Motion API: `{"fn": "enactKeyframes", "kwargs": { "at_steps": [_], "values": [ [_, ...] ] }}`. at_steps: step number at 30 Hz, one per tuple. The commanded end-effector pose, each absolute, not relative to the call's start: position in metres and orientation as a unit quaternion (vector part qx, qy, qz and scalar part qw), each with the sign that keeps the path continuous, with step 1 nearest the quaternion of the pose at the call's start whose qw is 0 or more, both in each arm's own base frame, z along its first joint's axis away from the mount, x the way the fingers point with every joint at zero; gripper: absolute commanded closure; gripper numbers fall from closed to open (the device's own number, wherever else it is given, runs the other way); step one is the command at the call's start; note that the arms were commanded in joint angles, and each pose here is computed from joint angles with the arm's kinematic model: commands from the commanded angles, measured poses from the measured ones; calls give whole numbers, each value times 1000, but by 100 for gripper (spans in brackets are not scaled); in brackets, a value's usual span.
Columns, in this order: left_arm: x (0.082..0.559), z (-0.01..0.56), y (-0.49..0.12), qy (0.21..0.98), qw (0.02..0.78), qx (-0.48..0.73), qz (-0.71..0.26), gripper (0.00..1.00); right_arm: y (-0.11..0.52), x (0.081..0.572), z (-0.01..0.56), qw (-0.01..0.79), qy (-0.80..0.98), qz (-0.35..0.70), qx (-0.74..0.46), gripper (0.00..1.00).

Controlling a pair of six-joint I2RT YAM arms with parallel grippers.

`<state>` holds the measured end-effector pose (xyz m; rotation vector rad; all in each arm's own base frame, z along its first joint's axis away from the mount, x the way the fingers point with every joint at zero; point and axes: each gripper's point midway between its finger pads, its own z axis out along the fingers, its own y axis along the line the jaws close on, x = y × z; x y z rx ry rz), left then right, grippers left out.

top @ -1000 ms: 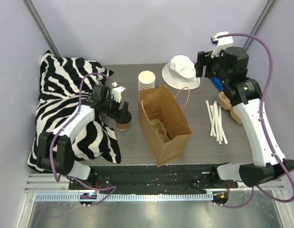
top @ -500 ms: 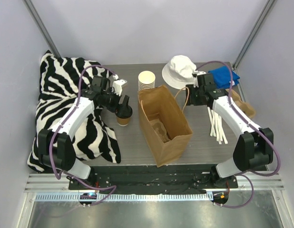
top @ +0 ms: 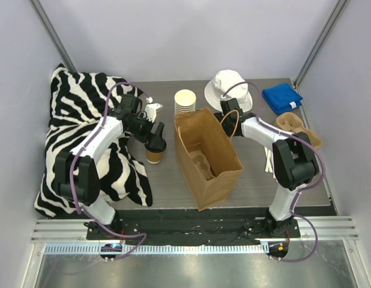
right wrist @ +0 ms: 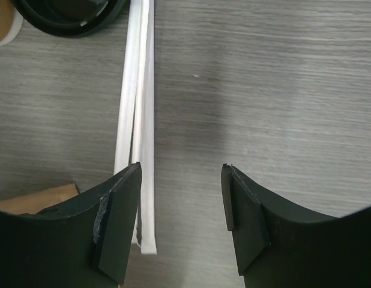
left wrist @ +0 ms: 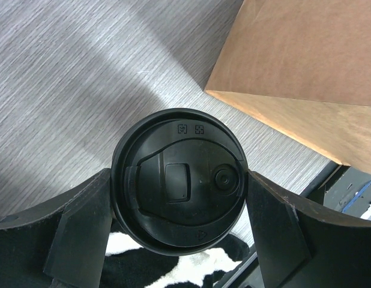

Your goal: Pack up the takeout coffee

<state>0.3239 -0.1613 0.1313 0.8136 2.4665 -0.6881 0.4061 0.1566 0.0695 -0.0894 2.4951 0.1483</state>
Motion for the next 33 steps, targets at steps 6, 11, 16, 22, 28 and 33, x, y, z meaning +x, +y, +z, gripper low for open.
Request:
{"fn": "enactKeyframes", "kwargs": {
  "at_steps": [6, 11, 16, 22, 28, 33],
  "values": [
    [335, 137, -158, 893, 230, 292, -252, 39, 186, 457, 79, 368, 926, 77, 8, 39],
    [336, 131, -154, 898, 222, 291, -244, 40, 195, 463, 71, 359, 929, 90, 19, 37],
    [338, 126, -153, 900, 219, 290, -242, 41, 196, 461, 51, 348, 935, 73, 12, 37],
    [338, 122, -153, 903, 211, 284, -243, 40, 196, 459, 37, 343, 938, 50, 0, 38],
    [338, 123, -152, 903, 213, 284, -242, 41, 190, 454, 30, 339, 940, 21, -13, 44],
    [337, 121, -151, 904, 209, 284, -242, 41, 179, 445, 28, 330, 944, 0, -24, 51]
  ]
}}
